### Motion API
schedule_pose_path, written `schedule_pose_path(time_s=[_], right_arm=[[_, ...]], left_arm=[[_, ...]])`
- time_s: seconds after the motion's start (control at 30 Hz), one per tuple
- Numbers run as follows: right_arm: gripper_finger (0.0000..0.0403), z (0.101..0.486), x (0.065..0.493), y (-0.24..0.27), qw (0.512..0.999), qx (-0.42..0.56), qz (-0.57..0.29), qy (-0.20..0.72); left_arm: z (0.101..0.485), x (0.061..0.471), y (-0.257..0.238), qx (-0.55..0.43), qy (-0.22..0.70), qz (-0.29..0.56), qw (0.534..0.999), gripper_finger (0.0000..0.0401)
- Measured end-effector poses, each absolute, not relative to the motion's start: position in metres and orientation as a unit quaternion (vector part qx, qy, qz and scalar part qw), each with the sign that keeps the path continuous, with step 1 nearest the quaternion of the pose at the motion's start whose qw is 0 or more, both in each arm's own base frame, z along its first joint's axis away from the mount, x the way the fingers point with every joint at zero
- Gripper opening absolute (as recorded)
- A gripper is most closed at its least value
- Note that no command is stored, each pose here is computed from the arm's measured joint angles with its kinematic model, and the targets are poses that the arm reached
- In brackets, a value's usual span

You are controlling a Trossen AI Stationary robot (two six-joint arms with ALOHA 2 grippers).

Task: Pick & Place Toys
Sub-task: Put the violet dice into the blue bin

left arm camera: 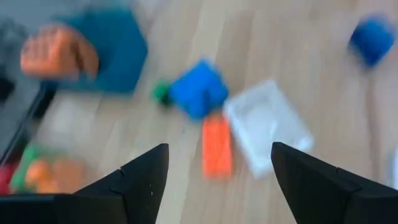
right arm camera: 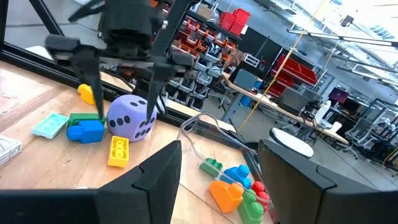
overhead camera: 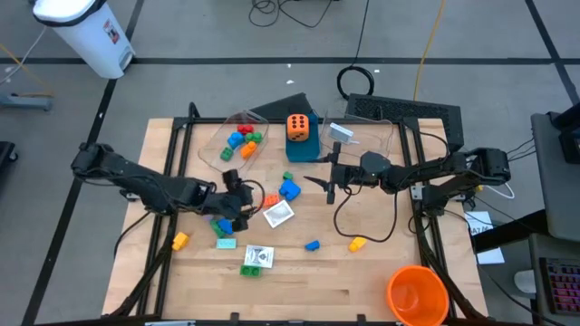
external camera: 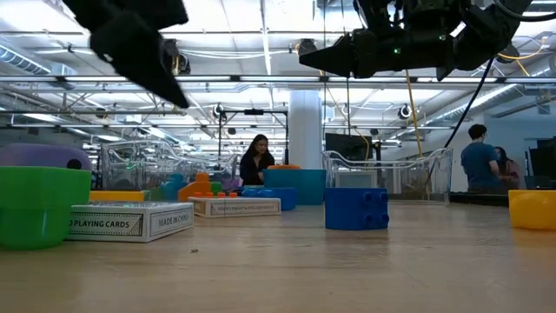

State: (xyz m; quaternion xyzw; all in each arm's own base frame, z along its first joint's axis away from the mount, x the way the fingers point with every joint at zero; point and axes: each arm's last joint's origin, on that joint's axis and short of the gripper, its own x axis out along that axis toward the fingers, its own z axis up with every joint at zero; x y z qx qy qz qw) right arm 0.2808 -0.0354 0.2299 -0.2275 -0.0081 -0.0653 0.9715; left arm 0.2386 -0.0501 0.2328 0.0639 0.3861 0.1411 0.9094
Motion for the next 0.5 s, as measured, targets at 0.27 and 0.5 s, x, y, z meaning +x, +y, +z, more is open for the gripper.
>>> schedule_pose_path(time_s=[0.27, 0.5], right_arm=[[0.0208, 0.230, 0.281, -0.035, 0.972, -0.227, -0.065, -0.008], [0.0208, 0.230, 0.281, -0.035, 0.972, -0.227, -0.065, -0.006]], left_arm=[[0.265, 0.219, -0.048, -0.002, 0.509, 0.166, 0.844, 0.0276], [0.279, 0.201, -0.045, -0.070, 0.577, 0.213, 0.786, 0.0274]])
